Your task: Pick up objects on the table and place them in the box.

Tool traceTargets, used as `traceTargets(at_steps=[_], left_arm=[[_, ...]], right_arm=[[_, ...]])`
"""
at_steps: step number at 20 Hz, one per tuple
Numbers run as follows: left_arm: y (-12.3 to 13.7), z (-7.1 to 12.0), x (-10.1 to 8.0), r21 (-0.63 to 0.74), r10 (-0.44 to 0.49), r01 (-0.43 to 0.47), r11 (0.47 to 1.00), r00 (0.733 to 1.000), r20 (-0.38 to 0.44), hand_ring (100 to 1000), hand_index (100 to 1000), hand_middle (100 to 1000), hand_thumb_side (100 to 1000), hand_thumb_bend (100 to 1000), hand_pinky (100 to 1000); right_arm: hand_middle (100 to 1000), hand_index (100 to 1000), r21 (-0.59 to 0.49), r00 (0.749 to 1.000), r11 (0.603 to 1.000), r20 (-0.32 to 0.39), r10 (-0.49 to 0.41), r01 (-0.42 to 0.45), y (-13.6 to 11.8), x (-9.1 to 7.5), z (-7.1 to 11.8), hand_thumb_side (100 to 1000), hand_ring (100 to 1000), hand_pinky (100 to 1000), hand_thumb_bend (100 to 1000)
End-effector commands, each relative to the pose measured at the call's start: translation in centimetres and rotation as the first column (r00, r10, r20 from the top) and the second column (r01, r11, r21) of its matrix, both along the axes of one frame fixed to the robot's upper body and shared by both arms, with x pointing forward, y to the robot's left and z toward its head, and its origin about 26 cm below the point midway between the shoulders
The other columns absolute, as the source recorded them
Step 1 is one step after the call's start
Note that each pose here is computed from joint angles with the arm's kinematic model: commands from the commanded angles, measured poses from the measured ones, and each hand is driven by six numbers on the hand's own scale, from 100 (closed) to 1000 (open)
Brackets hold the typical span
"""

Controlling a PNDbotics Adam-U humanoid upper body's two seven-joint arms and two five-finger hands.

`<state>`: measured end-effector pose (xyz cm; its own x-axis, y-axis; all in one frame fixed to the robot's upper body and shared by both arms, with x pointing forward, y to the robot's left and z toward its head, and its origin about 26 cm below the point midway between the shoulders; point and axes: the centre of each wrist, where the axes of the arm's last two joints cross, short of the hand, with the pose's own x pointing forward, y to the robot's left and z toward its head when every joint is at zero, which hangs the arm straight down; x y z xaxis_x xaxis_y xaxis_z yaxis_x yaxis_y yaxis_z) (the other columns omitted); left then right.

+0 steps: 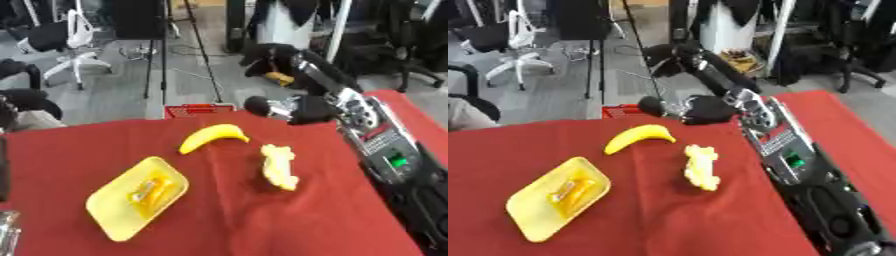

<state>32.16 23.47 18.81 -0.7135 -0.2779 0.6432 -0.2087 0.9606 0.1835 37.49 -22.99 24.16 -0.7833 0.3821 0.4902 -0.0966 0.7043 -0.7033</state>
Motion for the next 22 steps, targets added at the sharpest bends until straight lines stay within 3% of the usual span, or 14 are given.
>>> traceTargets(at_steps=[1,4,12,22], left_arm=[[1.0,0.3,0.0,0.027,0.039,-0.04,0.999,0.999,0.015,649,842,786,937,655,632],[1.2,-0.2,0.0,0.038,0.044,-0.044,0.998,0.999,0.005,654,843,791,931,670,634],[1.5,-1.3,0.0,0.053,0.036,-0.034,0.998,0.999,-0.037,638,827,779,908,710,634],[1.7,-2.0,-0.1,0.032,0.026,-0.024,0.999,0.998,-0.057,636,824,777,909,713,632]], right_arm=[[740,886,0.054,0.994,0.995,0.073,-0.082,0.079,-2.6,-1.6,1.7,649,716,776,690],[735,883,0.088,0.987,0.985,0.043,-0.152,0.148,-4.0,-2.4,0.4,645,712,772,687],[726,877,0.103,0.975,0.969,-0.01,-0.223,0.223,-5.0,-3.4,-2.1,635,703,763,683],[716,872,0.111,0.967,0.961,-0.015,-0.255,0.255,-5.1,-3.7,-2.6,630,694,751,680]])
